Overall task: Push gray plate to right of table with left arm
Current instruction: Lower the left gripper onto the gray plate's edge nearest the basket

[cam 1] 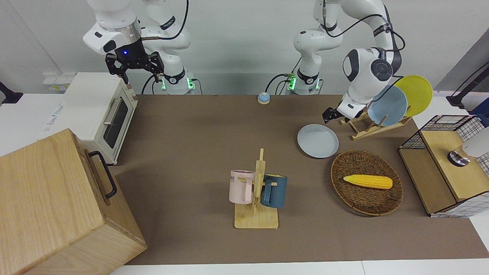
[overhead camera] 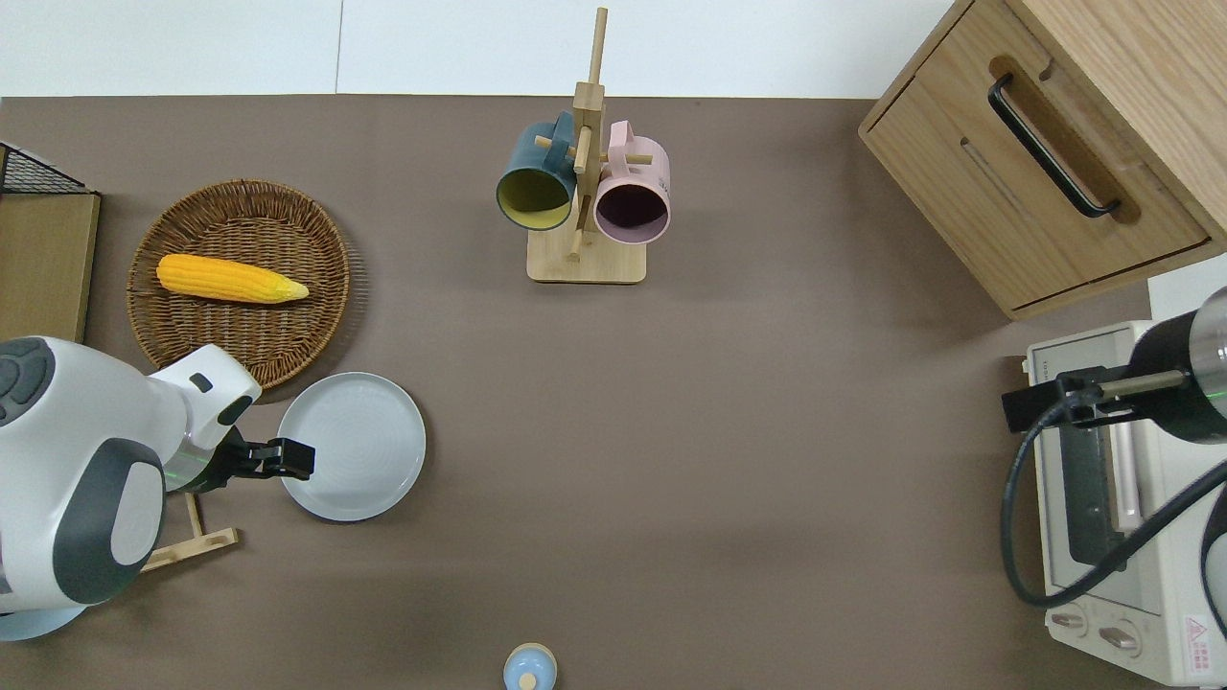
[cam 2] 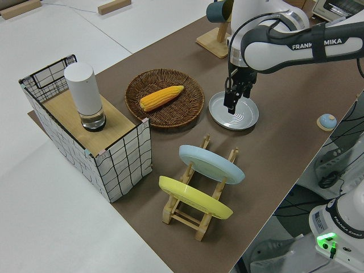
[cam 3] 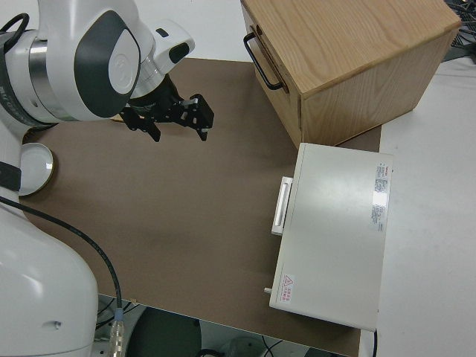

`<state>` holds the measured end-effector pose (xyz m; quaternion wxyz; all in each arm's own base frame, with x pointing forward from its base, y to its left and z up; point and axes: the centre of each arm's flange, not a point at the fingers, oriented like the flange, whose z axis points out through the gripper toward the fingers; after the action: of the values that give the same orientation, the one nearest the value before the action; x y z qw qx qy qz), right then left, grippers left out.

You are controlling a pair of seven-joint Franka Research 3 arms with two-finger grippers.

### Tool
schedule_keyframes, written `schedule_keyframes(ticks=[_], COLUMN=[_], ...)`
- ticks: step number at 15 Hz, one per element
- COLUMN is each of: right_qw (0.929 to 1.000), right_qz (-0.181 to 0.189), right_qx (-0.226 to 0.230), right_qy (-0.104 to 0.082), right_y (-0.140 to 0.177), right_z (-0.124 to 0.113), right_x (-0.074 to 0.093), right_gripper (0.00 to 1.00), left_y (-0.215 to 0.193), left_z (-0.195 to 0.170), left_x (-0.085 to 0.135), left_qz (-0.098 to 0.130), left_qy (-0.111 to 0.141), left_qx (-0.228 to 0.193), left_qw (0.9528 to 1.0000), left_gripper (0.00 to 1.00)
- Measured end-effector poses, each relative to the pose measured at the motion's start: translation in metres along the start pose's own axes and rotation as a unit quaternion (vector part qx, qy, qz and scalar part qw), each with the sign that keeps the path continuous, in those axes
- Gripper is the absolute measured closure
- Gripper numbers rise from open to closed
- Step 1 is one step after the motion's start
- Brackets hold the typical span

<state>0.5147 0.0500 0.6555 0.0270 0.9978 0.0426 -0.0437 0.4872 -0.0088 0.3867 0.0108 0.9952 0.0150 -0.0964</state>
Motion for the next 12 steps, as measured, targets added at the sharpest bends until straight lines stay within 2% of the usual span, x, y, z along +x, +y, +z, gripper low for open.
schedule_keyframes(ticks=[4, 9, 10, 12], right_qw=[1.0, 1.0, 1.0, 1.0], right_qz=[0.0, 0.0, 0.0, 0.0], right_qx=[0.0, 0.0, 0.0, 0.0], right_qy=[0.0, 0.0, 0.0, 0.0], right_y=[0.0, 0.0, 0.0, 0.0], right_z=[0.0, 0.0, 0.0, 0.0], right_x=[0.0, 0.0, 0.0, 0.0], right_gripper=[0.0, 0.0, 0.0, 0.0], left_y=[-0.018, -0.014, -0.014, -0.013], left_z=[0.05, 0.078, 0.084, 0.098], left_x=[0.008, 0.014, 0.013, 0.013], left_qz=[0.012, 0.019, 0.02, 0.022], left_qy=[-0.009, -0.018, -0.017, -0.015], left_qx=[-0.008, -0.011, -0.011, -0.012], left_qw=[0.9999, 0.9996, 0.9996, 0.9996], left_gripper=[0.0, 0.02, 0.09, 0.11])
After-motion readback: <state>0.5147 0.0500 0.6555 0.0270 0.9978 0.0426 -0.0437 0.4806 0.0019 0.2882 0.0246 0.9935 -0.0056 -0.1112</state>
